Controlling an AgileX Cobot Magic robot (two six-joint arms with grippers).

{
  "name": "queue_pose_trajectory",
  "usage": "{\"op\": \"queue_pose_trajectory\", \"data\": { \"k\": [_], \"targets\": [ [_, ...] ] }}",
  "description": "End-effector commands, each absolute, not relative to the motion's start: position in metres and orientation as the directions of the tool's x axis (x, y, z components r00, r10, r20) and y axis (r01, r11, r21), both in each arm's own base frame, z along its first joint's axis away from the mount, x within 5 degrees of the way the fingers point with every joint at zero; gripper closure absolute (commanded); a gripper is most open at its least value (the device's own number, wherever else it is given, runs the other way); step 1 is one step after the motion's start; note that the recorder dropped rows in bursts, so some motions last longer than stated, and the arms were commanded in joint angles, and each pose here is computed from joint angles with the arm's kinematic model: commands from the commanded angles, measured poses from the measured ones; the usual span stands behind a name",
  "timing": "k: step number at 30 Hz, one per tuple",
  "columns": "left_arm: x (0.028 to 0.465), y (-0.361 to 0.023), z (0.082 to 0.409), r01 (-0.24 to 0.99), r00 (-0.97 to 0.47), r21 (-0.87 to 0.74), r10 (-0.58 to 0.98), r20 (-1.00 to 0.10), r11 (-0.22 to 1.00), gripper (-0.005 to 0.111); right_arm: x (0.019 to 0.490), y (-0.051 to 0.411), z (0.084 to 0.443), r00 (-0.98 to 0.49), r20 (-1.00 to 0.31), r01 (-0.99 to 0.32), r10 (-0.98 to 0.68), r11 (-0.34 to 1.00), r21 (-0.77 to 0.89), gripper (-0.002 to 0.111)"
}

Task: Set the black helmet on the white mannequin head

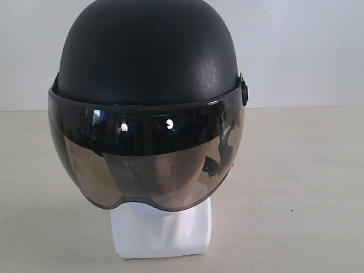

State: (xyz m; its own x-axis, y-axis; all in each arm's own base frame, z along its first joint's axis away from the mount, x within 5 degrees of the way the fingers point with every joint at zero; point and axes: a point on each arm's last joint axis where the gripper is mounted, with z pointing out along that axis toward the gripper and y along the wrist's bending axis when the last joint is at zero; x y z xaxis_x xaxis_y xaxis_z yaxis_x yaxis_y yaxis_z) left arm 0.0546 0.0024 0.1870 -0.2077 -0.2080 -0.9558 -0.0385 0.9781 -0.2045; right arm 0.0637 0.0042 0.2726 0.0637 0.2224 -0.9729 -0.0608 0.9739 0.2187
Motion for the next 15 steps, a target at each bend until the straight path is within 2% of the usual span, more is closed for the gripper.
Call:
{"op": "queue_pose_trajectory", "data": {
  "k": [1,11,15],
  "targets": [
    [0.054,0.002,0.186,-0.031,-0.213,-0.203,-0.205,-0.955,0.979,0.102,0.066,0.003,0.256,0.029,-0.975,-0.043,0.221,0.975,0.22,0.108],
    [0.054,0.002,0.186,-0.031,-0.213,-0.203,-0.205,-0.955,0.979,0.102,0.069,0.001,0.228,-0.016,-0.988,-0.006,0.152,0.988,0.152,0.108],
    [0.054,0.002,0.186,-0.031,-0.213,-0.203,-0.205,-0.955,0.979,0.102,0.066,0.001,0.213,-0.033,-0.999,-0.005,0.035,0.999,0.035,0.108]
  ]
}}
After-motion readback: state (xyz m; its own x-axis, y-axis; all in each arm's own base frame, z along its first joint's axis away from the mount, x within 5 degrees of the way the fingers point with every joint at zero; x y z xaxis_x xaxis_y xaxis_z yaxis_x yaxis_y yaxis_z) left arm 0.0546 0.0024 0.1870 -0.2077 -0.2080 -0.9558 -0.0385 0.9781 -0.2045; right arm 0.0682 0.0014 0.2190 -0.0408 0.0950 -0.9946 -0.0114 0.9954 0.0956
